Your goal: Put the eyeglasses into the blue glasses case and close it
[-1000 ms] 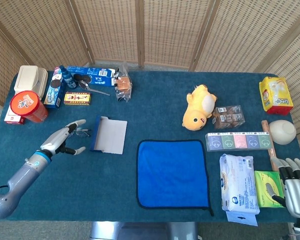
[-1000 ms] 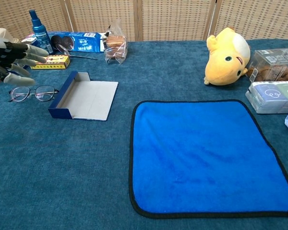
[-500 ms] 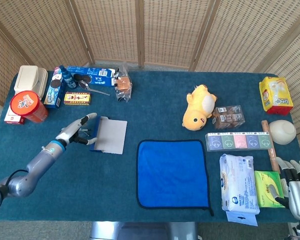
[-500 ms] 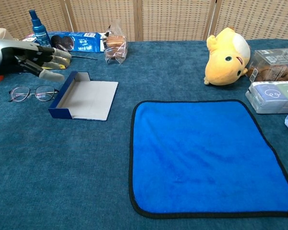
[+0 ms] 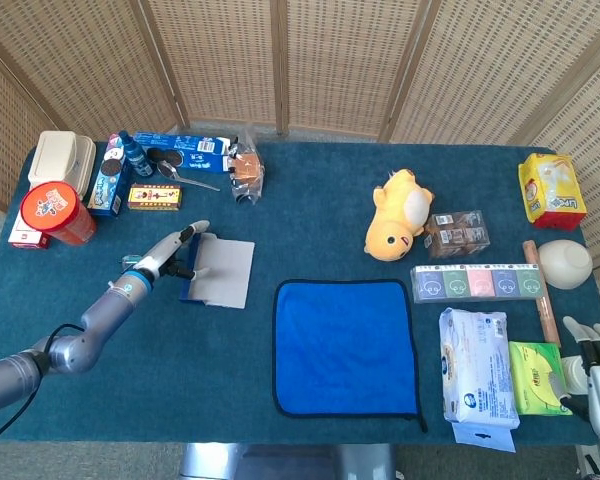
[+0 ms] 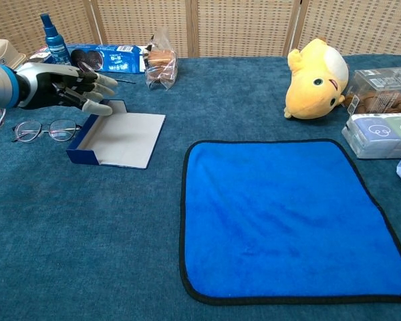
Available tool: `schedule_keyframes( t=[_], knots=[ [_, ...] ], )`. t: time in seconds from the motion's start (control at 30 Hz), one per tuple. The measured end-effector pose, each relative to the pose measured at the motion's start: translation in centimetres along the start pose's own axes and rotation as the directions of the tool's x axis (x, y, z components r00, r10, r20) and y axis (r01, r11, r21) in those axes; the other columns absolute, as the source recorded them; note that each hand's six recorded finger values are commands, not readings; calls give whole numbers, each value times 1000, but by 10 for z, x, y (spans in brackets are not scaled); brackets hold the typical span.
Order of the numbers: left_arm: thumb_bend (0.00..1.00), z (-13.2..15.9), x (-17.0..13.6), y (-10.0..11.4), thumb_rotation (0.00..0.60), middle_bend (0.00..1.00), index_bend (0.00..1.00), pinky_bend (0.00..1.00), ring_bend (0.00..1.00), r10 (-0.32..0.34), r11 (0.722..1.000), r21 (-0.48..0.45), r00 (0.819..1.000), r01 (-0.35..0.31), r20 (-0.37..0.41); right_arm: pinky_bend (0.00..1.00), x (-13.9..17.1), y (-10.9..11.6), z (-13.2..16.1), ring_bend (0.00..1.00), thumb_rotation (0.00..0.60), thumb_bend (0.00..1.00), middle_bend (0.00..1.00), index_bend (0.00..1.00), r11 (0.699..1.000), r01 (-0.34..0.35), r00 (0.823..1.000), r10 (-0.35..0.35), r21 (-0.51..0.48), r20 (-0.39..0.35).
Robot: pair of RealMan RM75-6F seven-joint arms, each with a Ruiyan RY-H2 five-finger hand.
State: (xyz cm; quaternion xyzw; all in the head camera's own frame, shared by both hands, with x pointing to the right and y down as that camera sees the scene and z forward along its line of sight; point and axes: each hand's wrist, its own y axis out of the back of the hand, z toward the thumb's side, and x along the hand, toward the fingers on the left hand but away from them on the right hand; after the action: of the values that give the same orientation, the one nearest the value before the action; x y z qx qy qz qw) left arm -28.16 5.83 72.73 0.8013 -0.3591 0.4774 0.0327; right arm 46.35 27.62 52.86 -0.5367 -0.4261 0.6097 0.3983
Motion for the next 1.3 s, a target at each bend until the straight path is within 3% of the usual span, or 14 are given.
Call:
schedule_keyframes(
  t=[0.6,0.97,1.1,1.3],
  knots=[
    [278,56,30,-19,559,99,22,106,25,6,1000,27,993,-9,118,141,7,5,-5,186,570,312,240,150,1000,10,1000,-10,2,27],
    [279,79,34,-41,560,99,21,106,26,-46,998,48,986,39,161,141,10,8,-7,186,569,312,240,150,1000,19,999,-19,-1,35],
    [278,84,32,-38,557,100,21,106,25,-35,998,48,984,27,177,142,11,9,-8,186,565,310,240,150,1000,22,999,-22,-1,36],
    [279,77,28,-16,559,100,22,104,25,9,998,53,987,-18,163,141,11,9,-7,187,566,310,240,150,1000,22,999,-22,-4,30]
  ],
)
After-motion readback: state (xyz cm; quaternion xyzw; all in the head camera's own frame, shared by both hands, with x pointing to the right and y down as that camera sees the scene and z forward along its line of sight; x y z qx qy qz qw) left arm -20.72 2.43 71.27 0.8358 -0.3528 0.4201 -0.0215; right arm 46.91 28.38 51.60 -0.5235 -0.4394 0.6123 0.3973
